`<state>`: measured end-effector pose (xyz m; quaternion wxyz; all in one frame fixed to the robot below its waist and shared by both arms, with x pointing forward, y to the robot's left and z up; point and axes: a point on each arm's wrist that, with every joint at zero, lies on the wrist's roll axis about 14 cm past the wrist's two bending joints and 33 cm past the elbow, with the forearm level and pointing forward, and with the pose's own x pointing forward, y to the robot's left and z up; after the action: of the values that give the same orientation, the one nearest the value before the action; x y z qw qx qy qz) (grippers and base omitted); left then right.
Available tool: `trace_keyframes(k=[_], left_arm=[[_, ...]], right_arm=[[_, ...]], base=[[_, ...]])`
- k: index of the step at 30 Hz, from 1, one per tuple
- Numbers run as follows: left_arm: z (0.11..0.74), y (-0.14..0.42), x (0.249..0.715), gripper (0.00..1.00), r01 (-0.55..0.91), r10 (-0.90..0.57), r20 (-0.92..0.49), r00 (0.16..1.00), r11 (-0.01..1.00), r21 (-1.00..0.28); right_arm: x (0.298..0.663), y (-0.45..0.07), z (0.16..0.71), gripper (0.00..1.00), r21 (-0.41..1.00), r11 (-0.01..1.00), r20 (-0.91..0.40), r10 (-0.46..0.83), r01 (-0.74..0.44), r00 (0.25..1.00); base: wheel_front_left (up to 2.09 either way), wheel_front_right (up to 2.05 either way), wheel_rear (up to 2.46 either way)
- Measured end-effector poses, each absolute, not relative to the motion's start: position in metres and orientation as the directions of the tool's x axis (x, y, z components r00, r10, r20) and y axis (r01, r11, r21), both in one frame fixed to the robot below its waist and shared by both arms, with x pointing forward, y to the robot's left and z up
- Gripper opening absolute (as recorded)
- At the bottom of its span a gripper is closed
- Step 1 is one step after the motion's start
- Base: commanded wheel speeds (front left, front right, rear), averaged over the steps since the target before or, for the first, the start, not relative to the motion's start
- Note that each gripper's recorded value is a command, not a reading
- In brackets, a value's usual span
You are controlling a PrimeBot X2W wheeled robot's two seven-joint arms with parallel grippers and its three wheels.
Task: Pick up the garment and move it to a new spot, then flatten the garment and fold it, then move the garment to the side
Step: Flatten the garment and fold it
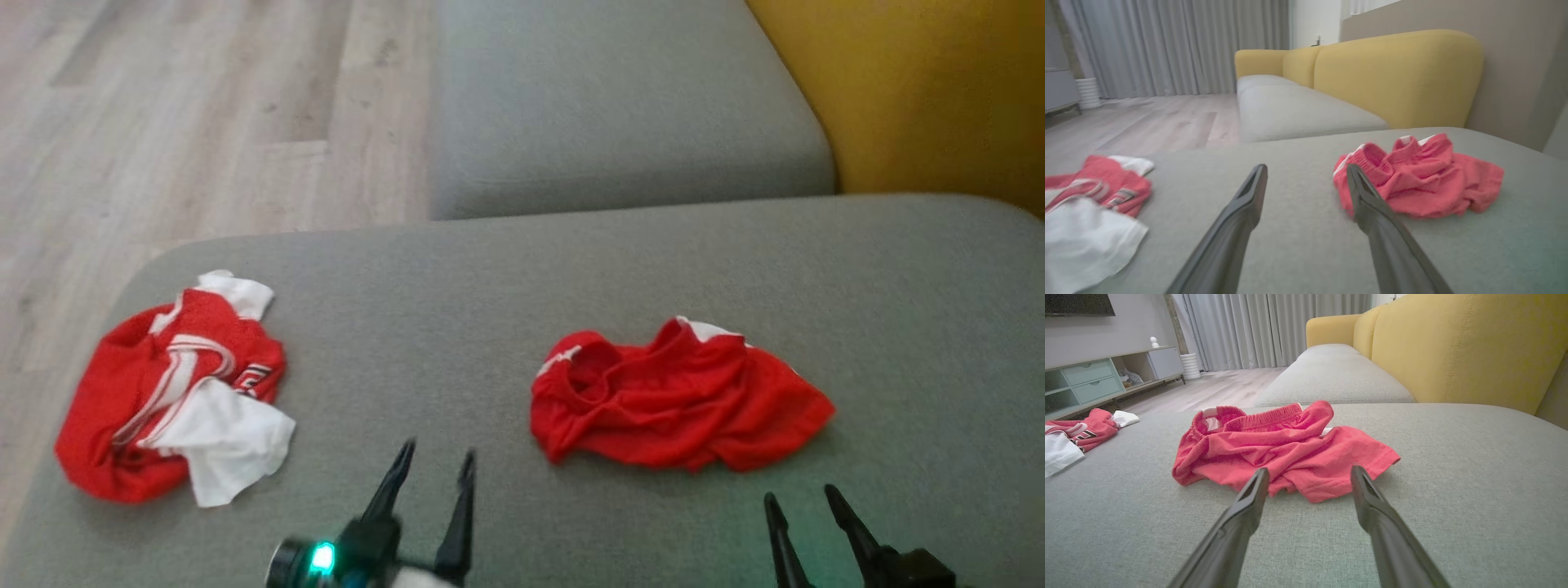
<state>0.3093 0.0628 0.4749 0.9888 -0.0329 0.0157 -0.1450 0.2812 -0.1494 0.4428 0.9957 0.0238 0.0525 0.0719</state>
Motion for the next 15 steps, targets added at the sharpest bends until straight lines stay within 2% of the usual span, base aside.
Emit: trace_keyframes(k=[4, 9, 15], left_arm=[[0.493, 0.023, 0.334, 1.00, 0.409, -0.409, 0.011, 0.912, 0.911, -0.056], [0.495, -0.027, 0.359, 1.00, 0.551, -0.552, -0.019, 0.834, 0.834, -0.040], [0.500, -0.094, 0.389, 1.00, 0.721, -0.720, -0.086, 0.688, 0.692, -0.024]], right_arm=[[0.281, -0.154, 0.439, 1.00, 0.049, 0.992, -0.118, 0.125, -0.120, 0.985], [0.288, -0.162, 0.441, 1.00, 0.047, 0.995, -0.118, 0.093, -0.088, 0.989], [0.296, -0.173, 0.432, 1.00, 0.044, 0.998, -0.160, 0.055, -0.049, 0.986]], base=[[0.00, 0.00, 0.00], [0.00, 0.00, 0.00], [0.00, 0.00, 0.00]])
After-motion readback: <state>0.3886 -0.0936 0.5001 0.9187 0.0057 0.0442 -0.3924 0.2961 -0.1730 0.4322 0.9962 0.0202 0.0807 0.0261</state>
